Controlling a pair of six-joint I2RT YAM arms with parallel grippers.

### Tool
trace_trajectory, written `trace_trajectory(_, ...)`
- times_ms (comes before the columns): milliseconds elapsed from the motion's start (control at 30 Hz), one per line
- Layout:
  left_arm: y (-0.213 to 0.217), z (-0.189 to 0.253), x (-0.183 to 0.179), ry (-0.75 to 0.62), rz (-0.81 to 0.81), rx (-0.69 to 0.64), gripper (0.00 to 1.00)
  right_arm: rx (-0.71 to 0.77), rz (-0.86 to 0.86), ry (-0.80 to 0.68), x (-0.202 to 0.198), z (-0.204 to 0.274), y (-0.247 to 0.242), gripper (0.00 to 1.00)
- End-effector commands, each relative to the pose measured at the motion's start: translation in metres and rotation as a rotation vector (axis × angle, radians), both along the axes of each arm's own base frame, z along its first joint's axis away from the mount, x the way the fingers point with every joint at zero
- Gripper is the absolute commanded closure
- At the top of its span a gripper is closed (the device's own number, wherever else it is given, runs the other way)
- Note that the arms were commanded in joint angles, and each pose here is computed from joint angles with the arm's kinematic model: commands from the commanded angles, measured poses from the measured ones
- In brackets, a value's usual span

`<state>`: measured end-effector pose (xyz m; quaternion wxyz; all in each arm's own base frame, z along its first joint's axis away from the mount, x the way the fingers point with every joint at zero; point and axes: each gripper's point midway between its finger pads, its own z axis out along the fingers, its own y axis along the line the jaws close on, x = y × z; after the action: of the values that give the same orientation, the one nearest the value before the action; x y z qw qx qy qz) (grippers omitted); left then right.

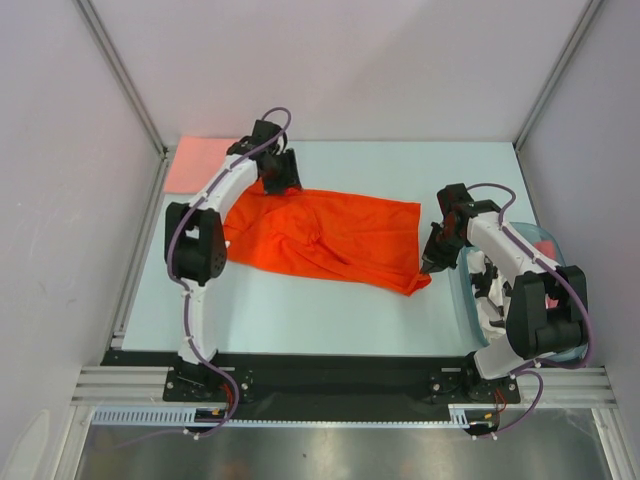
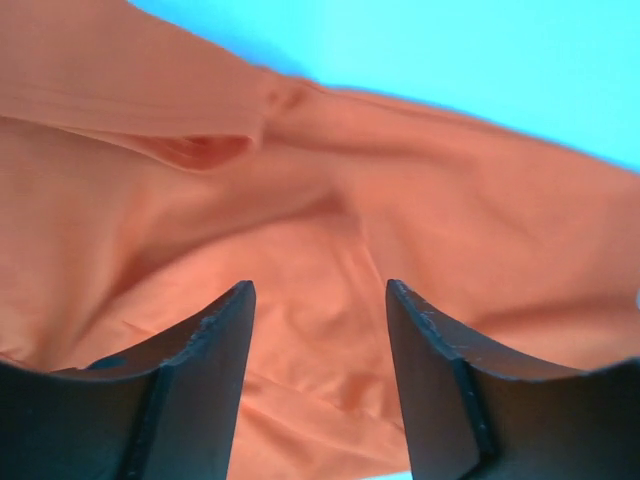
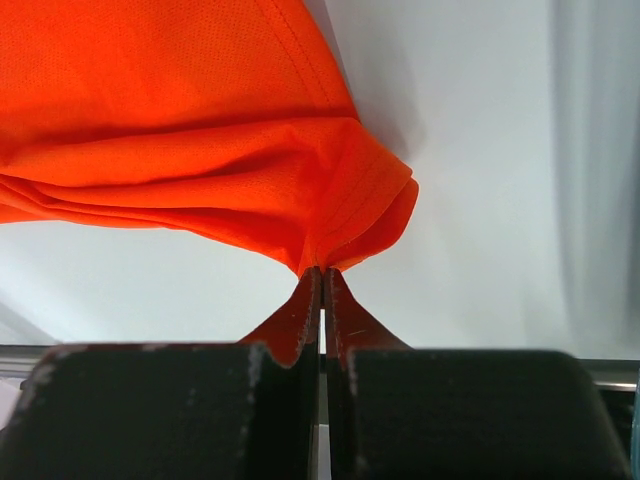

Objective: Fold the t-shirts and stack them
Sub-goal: Flatten the tshirt out

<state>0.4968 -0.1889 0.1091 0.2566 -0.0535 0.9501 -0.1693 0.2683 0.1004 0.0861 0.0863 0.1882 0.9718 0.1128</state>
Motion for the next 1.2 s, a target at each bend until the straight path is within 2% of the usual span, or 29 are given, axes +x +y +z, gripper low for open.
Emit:
trace_trajectory(0,0.01,-0.001,0.018,-0.036,0.109,0.132,0.39,0.012,0.004,-0.029,0.007,0.009,0.004,1.0)
trace_trajectory(233,-0.004,-0.01,0.021,-0.01,0.137,0.212,0.34,0.021,0.01,-0.024,0.002,0.005,0.005,1.0)
trace_trajectory(433,-0.015,-0.017,0.017,0.012,0.185,0.197,0.36,0.033,0.024,-0.021,0.0,0.002,0.007,1.0)
trace_trajectory(1167,-0.028,-0.037,0.033,-0.062,0.169,0.338,0.41,0.05,0.04,-0.007,-0.008,-0.001,0.0,1.0)
